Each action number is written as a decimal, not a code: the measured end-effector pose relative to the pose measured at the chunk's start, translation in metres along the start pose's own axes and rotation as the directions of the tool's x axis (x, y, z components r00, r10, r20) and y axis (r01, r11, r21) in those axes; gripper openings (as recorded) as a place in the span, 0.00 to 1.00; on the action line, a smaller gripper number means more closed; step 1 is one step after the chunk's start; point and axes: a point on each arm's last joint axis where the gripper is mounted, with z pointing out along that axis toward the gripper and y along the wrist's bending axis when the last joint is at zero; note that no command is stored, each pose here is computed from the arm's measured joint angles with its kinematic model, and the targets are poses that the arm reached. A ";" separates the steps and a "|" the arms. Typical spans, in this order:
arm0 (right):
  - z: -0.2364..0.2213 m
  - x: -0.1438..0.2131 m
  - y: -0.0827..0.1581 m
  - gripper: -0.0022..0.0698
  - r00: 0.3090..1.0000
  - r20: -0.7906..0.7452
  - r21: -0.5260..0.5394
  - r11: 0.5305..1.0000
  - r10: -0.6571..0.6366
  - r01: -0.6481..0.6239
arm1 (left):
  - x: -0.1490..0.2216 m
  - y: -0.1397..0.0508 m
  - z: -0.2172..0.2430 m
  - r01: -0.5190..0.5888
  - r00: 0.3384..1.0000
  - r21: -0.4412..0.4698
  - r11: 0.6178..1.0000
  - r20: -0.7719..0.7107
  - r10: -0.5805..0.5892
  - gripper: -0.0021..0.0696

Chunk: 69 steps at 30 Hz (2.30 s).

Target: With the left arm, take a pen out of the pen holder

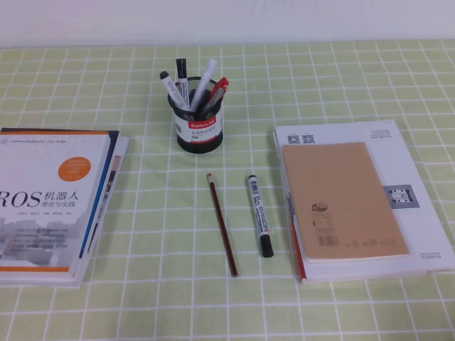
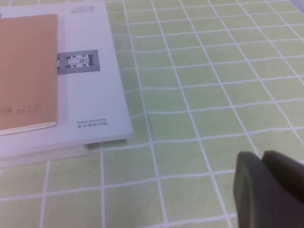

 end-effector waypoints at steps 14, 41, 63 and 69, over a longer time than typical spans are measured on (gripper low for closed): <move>0.000 0.000 0.000 0.01 1.000 0.000 0.000 1.000 0.000 0.000 | -0.002 -0.001 0.000 0.033 0.999 0.007 0.999 0.020 -0.033 0.02; 0.000 0.000 0.000 0.01 1.000 0.000 0.000 1.000 0.000 0.000 | -0.008 -0.001 0.000 0.061 0.994 0.011 0.998 0.091 -0.061 0.02; 0.000 0.000 0.000 0.01 1.000 0.000 0.000 1.000 -0.002 0.002 | -0.060 0.018 -0.025 0.595 0.452 0.352 0.723 0.597 -0.663 0.02; 0.000 0.000 0.000 0.01 1.000 0.000 0.000 1.000 -0.002 0.002 | -0.087 0.018 -0.054 0.366 0.306 0.388 0.846 0.809 -0.503 0.02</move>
